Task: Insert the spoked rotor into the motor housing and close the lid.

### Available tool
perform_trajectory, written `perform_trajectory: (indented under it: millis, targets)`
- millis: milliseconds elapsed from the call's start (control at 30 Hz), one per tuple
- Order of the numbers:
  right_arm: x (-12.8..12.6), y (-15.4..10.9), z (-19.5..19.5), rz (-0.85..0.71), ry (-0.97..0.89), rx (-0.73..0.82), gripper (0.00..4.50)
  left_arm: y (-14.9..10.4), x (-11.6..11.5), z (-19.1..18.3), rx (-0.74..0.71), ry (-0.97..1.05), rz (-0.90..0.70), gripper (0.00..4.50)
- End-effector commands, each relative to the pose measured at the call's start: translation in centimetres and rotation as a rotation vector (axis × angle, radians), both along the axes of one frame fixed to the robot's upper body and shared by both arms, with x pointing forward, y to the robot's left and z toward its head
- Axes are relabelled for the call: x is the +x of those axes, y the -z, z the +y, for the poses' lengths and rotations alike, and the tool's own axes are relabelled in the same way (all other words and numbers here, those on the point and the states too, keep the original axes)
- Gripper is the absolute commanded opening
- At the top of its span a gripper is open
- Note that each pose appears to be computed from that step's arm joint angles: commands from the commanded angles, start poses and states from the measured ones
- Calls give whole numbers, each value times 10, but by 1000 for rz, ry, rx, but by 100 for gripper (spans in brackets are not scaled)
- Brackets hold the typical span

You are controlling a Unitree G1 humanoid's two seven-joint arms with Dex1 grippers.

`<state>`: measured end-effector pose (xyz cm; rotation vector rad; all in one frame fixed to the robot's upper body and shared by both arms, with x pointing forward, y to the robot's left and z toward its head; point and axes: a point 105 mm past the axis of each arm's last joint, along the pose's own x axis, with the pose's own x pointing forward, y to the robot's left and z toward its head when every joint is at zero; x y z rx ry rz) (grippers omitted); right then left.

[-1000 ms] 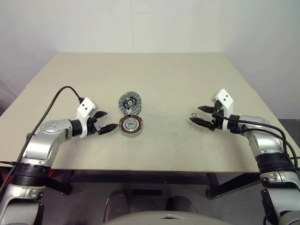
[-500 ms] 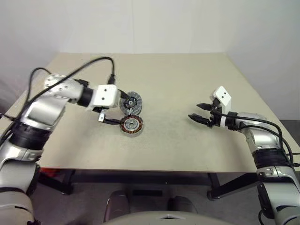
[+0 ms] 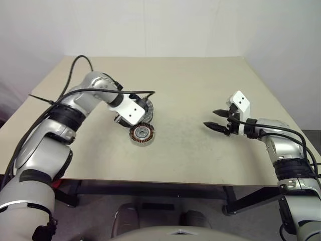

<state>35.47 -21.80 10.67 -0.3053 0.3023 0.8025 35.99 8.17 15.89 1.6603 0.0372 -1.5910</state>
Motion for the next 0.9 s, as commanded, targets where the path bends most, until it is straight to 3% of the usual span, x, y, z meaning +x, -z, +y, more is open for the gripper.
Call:
perform_trajectory:
  millis: [33,333,700,900]
  targets:
    - [5,-26,0,-73,-15,-9,378,-17,-2,-6,32,67,-44,445]
    - [8,-29,2,-81,-12,-6,378,-20,-18,2,136,140,-35,445]
    - [15,-33,6,-108,11,8,378,15,-27,19,216,136,14,445]
    - [16,-33,7,-112,19,12,378,20,-23,21,230,117,13,445]
